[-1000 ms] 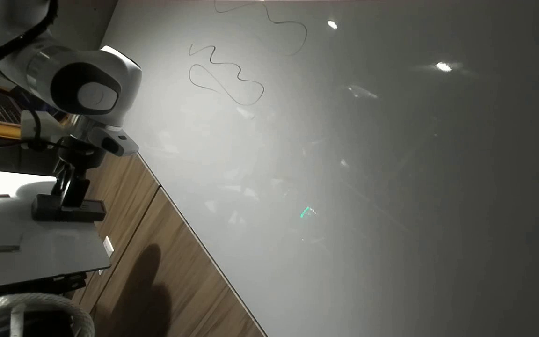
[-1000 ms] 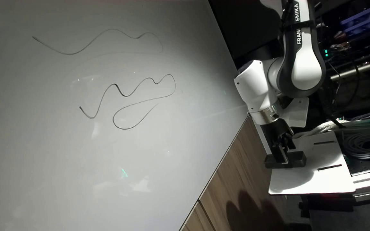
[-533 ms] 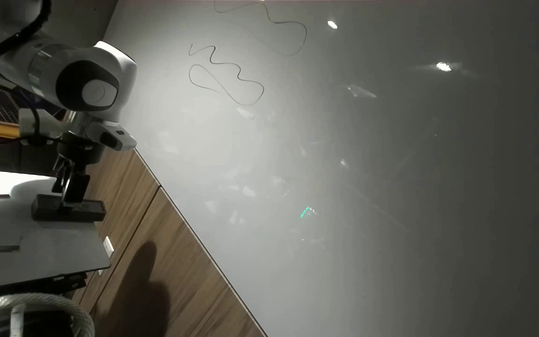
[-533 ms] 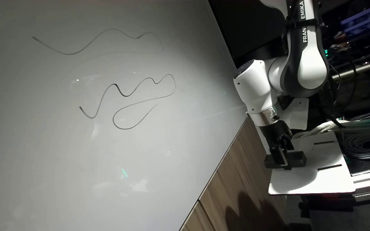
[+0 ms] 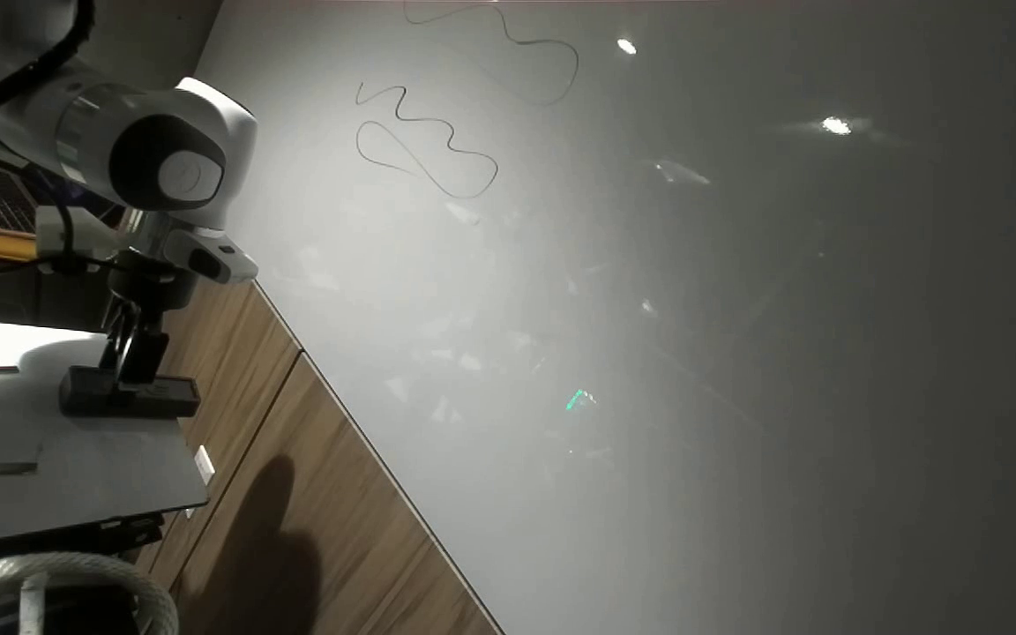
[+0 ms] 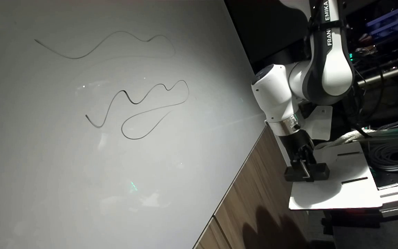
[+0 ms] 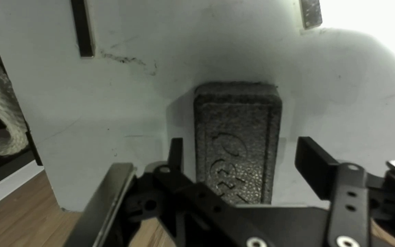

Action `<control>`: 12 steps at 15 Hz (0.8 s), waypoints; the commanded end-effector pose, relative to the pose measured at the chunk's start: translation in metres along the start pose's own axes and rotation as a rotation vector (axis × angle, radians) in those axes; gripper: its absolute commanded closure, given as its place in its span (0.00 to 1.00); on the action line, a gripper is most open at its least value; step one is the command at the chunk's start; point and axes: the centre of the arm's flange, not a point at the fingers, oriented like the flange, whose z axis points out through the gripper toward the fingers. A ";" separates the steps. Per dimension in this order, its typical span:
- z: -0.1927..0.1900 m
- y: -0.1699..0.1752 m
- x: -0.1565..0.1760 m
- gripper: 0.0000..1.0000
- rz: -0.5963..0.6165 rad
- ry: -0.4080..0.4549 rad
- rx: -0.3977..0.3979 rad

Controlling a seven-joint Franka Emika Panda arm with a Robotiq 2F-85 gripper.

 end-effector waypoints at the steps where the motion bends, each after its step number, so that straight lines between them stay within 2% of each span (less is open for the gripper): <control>1: -0.008 0.017 -0.039 0.47 0.009 0.030 0.001; 4: -0.013 0.017 -0.037 0.70 0.009 0.035 -0.002; 9: -0.021 0.013 -0.031 0.71 -0.005 0.046 -0.010; 12: -0.047 0.007 -0.025 0.71 -0.029 0.098 -0.018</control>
